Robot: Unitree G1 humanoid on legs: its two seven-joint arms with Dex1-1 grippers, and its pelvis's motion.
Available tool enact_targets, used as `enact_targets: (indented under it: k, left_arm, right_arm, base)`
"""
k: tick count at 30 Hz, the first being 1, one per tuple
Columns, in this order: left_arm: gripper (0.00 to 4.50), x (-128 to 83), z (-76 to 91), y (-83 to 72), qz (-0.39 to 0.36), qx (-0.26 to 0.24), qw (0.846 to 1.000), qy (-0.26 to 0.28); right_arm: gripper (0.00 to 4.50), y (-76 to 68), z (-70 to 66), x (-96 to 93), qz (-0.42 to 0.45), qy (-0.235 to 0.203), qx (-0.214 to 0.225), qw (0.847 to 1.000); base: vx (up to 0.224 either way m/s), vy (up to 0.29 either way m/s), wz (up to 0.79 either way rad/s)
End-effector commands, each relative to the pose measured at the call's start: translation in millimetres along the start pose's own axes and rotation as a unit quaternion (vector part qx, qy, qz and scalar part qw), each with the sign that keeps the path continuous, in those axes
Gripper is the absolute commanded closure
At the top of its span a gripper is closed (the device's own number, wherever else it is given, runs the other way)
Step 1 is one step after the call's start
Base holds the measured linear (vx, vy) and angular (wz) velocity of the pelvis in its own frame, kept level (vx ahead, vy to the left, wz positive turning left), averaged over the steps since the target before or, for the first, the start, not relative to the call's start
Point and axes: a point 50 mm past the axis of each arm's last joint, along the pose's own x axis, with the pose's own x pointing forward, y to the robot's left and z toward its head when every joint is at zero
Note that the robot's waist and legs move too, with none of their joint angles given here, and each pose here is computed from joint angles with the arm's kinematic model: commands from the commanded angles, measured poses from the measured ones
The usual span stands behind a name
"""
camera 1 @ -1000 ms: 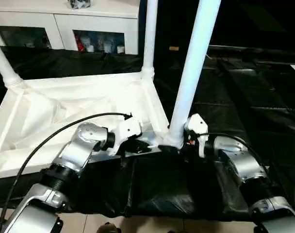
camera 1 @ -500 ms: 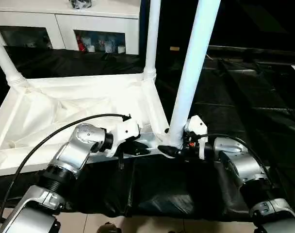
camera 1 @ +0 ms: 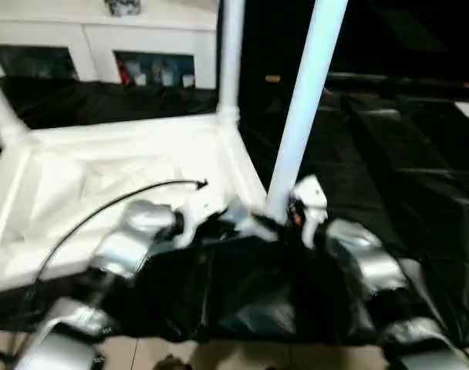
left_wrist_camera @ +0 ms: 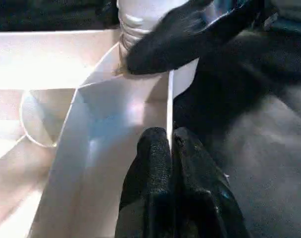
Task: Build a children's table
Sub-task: Rotate leg to tighten
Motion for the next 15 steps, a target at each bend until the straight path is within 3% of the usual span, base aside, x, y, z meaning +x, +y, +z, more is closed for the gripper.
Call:
enact_targets:
  k: [1,3,6,8,11,12,15]
  left_arm:
    - [4.50,7.8,19.3,2.3,0.026,0.009,0.999,-0.030]
    - [4.50,18.7,25.3,2.6,0.062,-0.004,0.997,-0.036]
    - [4.50,33.6,35.3,-0.8,0.094,-0.014,0.994,-0.049]
    - [4.50,39.9,37.4,-4.2,0.093,-0.003,0.994,-0.049]
    - [4.50,39.9,35.9,-5.8,0.085,0.002,0.995,-0.050]
    - [4.50,39.0,35.0,-7.2,0.075,0.007,0.996,-0.053]
    - [4.50,32.7,30.9,-12.5,0.032,0.023,0.997,-0.062]
  right_arm:
    - [1.74,2.7,-19.6,3.5,-0.039,0.049,0.022,0.998]
    - [1.74,3.1,-20.1,12.5,-0.101,0.051,0.051,0.992]
    - [1.74,11.3,-19.1,25.2,-0.147,0.062,0.042,0.986]
    - [1.19,18.1,-17.3,31.4,-0.140,0.056,0.040,0.988]
    - [0.98,22.9,-13.9,33.3,-0.112,0.036,0.067,0.991]
    - [0.70,23.8,-12.3,33.2,-0.098,0.029,0.067,0.992]
    - [0.58,20.8,-9.4,28.1,-0.059,0.022,0.031,0.998]
  base:
    - [0.000,0.000,0.00]
    - [0.000,0.000,0.00]
    - [0.000,0.000,0.00]
    - [0.000,0.000,0.00]
    - [0.000,0.000,0.00]
    - [0.000,0.000,0.00]
    - [0.000,0.000,0.00]
